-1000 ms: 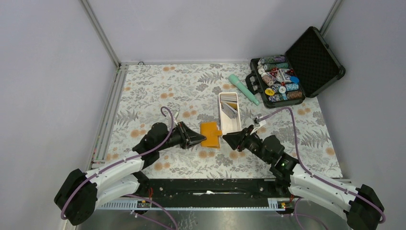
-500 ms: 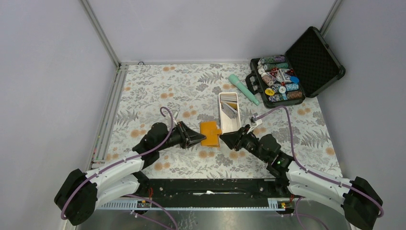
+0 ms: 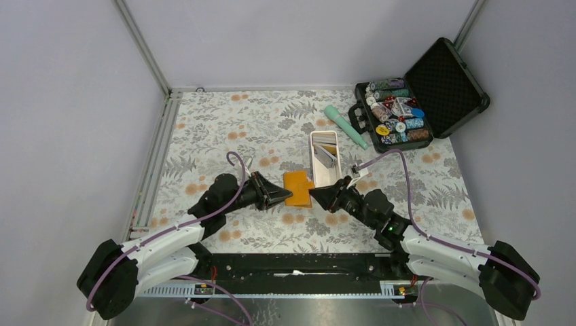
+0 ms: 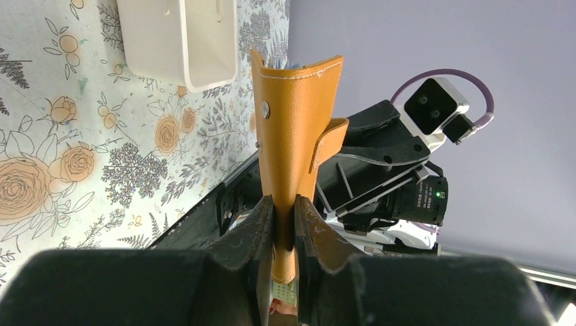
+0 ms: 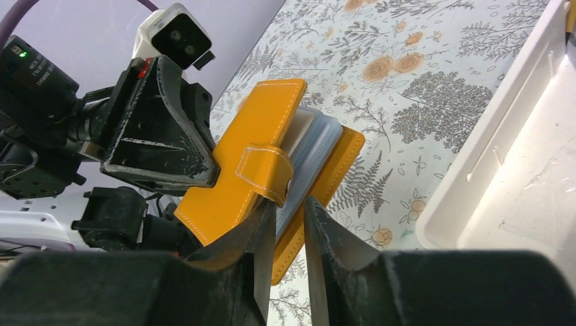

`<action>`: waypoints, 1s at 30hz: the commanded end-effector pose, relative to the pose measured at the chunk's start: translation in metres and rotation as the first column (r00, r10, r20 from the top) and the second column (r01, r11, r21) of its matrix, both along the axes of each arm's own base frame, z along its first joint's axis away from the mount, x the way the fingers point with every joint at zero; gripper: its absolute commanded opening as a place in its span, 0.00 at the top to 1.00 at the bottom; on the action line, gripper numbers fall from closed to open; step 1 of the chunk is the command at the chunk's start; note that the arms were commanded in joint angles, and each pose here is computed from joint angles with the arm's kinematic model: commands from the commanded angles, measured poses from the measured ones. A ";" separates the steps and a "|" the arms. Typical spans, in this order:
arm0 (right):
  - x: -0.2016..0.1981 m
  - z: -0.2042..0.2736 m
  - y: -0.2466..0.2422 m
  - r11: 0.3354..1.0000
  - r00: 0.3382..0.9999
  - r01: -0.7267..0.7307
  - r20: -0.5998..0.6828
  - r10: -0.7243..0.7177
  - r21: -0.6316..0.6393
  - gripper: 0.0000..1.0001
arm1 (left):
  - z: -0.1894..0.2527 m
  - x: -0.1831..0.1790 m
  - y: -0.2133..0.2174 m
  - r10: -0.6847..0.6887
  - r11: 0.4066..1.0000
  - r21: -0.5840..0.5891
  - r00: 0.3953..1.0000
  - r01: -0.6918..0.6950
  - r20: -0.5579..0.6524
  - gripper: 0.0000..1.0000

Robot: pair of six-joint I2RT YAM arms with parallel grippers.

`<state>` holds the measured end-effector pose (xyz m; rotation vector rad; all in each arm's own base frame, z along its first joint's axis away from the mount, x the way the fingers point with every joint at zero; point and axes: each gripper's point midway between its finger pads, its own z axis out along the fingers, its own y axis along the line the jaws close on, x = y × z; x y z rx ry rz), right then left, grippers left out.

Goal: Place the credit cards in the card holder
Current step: Close the card holder at the center of the board.

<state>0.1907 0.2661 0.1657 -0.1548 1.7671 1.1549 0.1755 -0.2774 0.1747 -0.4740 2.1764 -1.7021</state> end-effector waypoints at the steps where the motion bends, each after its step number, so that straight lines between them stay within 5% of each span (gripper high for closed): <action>1: 0.018 0.035 0.000 0.995 0.993 0.083 0.081 -0.087 0.050 0.74 | 0.045 0.004 -0.005 -0.005 0.994 -0.104 0.994 0.016 0.111 1.00; 6: 0.030 0.017 -0.013 0.984 0.983 0.173 0.066 -0.170 -0.051 0.81 | 0.045 0.005 -0.003 0.009 0.994 -0.107 0.993 0.003 0.114 1.00; 16: 0.029 -0.018 -0.040 0.951 0.967 0.253 0.003 -0.256 -0.176 0.79 | 0.043 0.008 -0.002 0.018 0.995 -0.099 0.991 -0.005 0.135 1.00; 25: 0.012 0.005 -0.048 0.962 0.967 0.230 -0.081 -0.243 -0.147 0.50 | 0.025 0.014 -0.004 -0.024 0.999 0.029 0.967 0.017 0.252 1.00; 30: -0.006 0.022 -0.019 0.996 0.988 0.072 -0.134 -0.077 -0.043 0.28 | 0.033 0.008 -0.009 -0.102 0.995 0.053 0.928 0.089 0.360 1.00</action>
